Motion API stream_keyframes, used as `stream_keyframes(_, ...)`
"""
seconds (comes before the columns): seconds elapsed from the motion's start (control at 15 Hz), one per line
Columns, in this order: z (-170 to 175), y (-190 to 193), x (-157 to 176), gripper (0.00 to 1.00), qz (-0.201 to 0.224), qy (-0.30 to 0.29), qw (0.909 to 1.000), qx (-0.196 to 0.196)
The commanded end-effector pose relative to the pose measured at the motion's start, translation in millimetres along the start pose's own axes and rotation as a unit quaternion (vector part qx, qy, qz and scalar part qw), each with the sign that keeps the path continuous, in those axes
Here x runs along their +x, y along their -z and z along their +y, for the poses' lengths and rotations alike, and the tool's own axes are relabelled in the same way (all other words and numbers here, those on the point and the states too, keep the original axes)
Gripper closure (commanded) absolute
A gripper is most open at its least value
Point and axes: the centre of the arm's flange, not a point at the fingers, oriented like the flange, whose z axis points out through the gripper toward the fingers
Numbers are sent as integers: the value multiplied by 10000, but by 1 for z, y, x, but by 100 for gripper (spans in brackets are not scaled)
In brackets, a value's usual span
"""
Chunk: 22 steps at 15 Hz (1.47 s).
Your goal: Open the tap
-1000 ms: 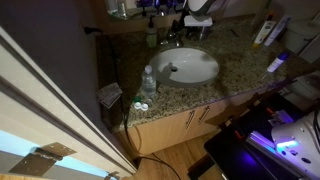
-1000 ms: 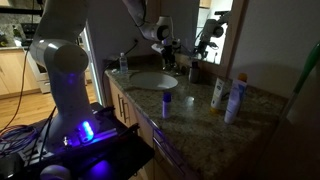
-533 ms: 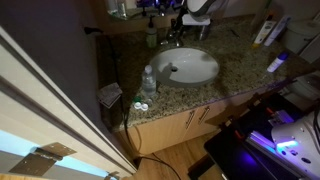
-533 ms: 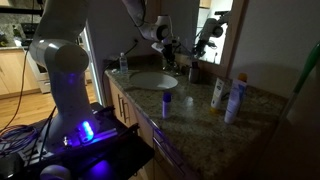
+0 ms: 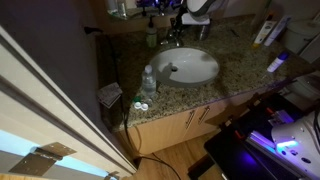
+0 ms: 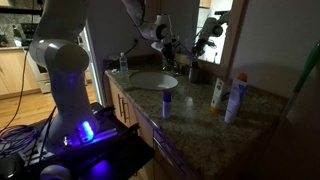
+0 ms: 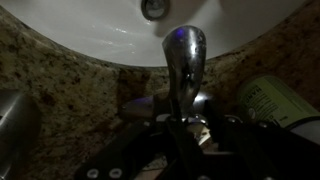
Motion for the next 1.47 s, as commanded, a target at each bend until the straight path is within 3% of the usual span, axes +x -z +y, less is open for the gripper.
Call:
stream_keyframes(0.0, 5, 38, 8, 93, 410, -107, 9990, 133)
stream_keyframes(0.2, 5, 45, 15, 93, 580, -110, 9981, 195)
stream_keyframes(0.47, -9, 33, 13, 93, 430, 95, 9985, 321)
stream_keyframes(0.8, -31, 38, 15, 93, 563, 344, 9968, 453)
stream_keyframes(1.4, -56, 42, 14, 93, 442, 915, 9901, 969)
